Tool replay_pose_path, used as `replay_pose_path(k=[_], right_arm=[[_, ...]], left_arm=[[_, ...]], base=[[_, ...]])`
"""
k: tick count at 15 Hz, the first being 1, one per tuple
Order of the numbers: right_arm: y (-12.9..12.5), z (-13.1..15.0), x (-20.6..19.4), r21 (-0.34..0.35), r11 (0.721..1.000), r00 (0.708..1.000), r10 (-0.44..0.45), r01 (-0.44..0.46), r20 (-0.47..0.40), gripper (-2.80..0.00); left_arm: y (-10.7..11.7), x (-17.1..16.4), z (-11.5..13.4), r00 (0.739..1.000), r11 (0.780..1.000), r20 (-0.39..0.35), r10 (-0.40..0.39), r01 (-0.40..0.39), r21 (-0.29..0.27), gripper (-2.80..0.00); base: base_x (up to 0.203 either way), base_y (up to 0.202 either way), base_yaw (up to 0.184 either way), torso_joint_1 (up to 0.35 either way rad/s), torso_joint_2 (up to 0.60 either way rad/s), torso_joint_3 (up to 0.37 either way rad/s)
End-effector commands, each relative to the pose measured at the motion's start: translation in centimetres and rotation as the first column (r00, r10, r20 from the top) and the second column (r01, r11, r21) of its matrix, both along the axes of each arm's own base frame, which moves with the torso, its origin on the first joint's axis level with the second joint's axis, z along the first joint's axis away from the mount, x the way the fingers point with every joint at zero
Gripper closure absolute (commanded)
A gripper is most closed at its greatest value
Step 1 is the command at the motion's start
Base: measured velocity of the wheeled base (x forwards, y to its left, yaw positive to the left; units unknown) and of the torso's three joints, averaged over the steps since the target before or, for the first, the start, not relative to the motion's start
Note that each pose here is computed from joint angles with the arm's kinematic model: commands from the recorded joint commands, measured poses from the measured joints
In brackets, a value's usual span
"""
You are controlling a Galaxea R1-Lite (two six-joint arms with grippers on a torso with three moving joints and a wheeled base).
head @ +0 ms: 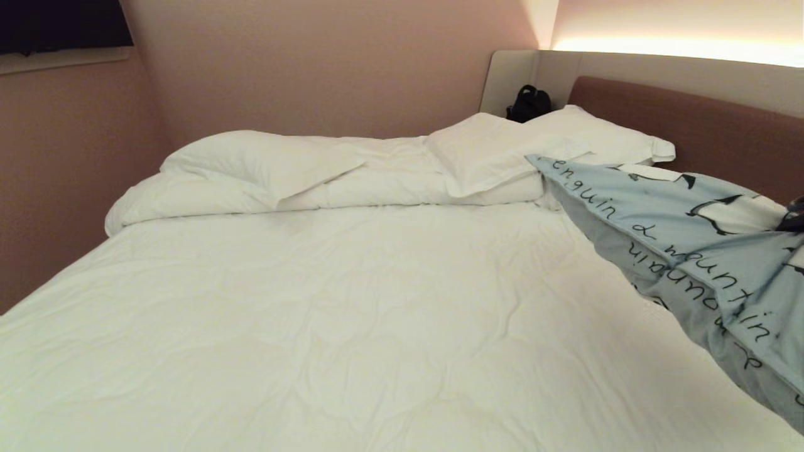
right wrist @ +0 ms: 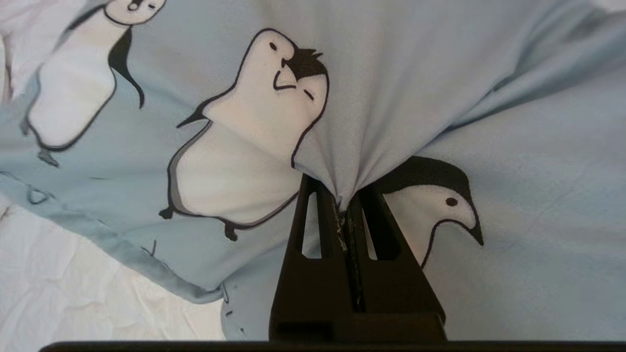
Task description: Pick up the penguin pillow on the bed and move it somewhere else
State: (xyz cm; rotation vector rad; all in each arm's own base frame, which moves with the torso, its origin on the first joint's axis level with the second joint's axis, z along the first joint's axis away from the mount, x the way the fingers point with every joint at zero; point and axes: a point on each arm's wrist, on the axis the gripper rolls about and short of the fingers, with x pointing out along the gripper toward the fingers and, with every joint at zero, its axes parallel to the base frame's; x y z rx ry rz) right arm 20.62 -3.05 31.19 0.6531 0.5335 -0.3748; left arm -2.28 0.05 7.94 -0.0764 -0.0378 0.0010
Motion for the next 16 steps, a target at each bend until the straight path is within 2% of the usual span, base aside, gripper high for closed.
replay_pose_path(k=[1, 5, 12, 16], right_arm=[[0.0, -0.1, 0.1, 0.004, 1.000, 1.000, -0.001, 0.001, -0.008, 0.00], [0.0, -0.1, 0.1, 0.001, 1.000, 1.000, 0.000, 0.000, -0.008, 0.00], [0.1, 0.0, -1.0, -0.006, 1.000, 1.000, -0.008, 0.008, 0.004, 0.00], [0.5, 0.7, -4.4, -0.045, 0.998, 0.997, -0.048, 0.051, 0.055, 0.00]], left_arm=[[0.0, 0.0, 0.0, 1.000, 1.000, 0.001, 0.001, -0.001, -0.001, 0.00], [0.0, 0.0, 0.0, 1.000, 1.000, 0.001, 0.001, -0.001, -0.001, 0.00], [0.0, 0.0, 0.0, 1.000, 1.000, 0.001, 0.002, -0.002, -0.001, 0.00], [0.0, 0.0, 0.0, 1.000, 1.000, 0.001, 0.001, -0.001, -0.001, 0.00]], base=[[0.000, 0.000, 0.000, 0.000, 0.00, 0.000], [-0.036, 0.000, 0.001, 0.001, 0.00, 0.001], [-0.192, 0.000, 0.001, -0.001, 0.00, 0.003], [-0.191, 0.000, 0.000, -0.002, 0.00, 0.005]])
